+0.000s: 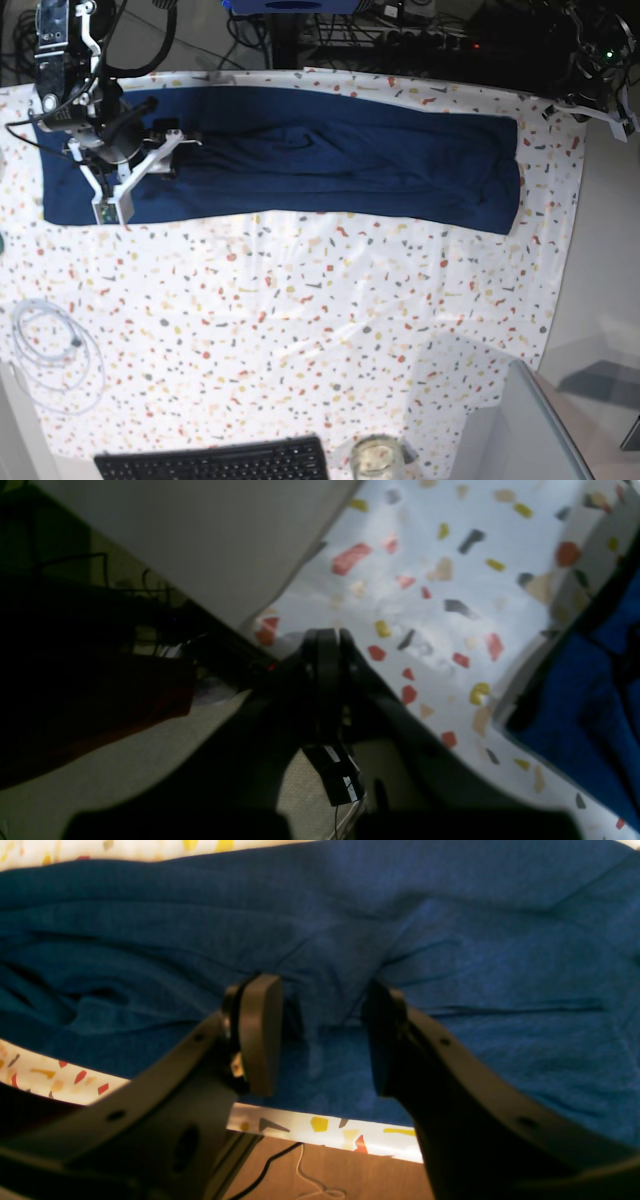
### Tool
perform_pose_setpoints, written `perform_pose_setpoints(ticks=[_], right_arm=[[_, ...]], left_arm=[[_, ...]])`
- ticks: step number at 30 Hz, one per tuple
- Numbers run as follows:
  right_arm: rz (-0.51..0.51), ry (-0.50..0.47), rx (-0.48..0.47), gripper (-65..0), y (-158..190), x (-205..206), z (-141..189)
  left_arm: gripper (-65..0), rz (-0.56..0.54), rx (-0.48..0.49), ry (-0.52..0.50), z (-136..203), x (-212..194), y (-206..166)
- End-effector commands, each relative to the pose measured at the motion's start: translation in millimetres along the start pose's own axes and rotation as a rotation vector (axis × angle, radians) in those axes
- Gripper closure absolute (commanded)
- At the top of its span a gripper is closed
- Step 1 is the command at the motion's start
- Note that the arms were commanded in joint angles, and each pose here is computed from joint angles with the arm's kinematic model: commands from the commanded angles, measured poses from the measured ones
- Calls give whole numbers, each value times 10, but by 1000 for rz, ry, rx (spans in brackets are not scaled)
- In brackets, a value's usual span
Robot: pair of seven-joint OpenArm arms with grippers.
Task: Layout the t-shirt on the table in an organized manner, then fold the t-shirt properly
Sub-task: 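Grasp both ends of the navy shirt strip with both grippers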
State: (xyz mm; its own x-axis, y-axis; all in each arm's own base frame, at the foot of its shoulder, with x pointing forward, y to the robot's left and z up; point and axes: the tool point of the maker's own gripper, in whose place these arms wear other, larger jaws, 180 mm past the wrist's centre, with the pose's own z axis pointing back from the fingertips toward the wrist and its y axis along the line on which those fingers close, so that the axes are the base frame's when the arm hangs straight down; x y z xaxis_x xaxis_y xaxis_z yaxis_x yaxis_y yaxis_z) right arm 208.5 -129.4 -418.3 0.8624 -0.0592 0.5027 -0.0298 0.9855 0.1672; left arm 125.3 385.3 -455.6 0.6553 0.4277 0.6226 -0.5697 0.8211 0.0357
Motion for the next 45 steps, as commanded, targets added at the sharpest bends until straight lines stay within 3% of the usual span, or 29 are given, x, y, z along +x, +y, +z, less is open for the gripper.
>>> perform_pose_setpoints(ticks=[1,3,5,7,12,18,24,26,27,32,34,38,45], right_arm=[[-1,-56,2,-261,-4,179,18],[-5,-27,3,-218,-25,124,-75],[-23,20,1,-131,-64,9,-208],[-45,79,-5,-84,-109,-174,-323],[-60,60,-22,-78,-200,-268,-365],[-58,-81,-41,-84,-237,37,-104],[-51,-78,-46,-86,-262,30,-86],[-51,-78,-46,-87,-262,30,-86],[-51,-78,-46,-99,-262,30,-86],[-51,-78,-46,-276,-262,30,-86],[-52,-76,-46,-317,-263,23,-86],[-49,-83,-45,-321,-252,22,-65],[-30,-137,-39,-321,-197,177,61]], left_arm=[[0,-14,10,-41,32,149,51],[0,-42,-32,-38,26,137,-44],[0,-115,-137,-31,28,114,-278],[0,-166,-221,-26,47,72,-453],[0,-206,-307,-31,100,26,-654],[-5,-305,-383,-142,343,340,-929],[-484,-306,-394,-175,327,473,-1003],[-615,-306,-406,-159,228,489,-1015],[-650,-304,-417,-136,158,447,-1029],[-650,-246,-461,-75,-104,359,-1157],[-650,-222,-473,-61,-168,337,-1210],[-650,-182,-503,-27,-265,246,-1338],[-650,-240,-600,57,-232,-116,-1747]])
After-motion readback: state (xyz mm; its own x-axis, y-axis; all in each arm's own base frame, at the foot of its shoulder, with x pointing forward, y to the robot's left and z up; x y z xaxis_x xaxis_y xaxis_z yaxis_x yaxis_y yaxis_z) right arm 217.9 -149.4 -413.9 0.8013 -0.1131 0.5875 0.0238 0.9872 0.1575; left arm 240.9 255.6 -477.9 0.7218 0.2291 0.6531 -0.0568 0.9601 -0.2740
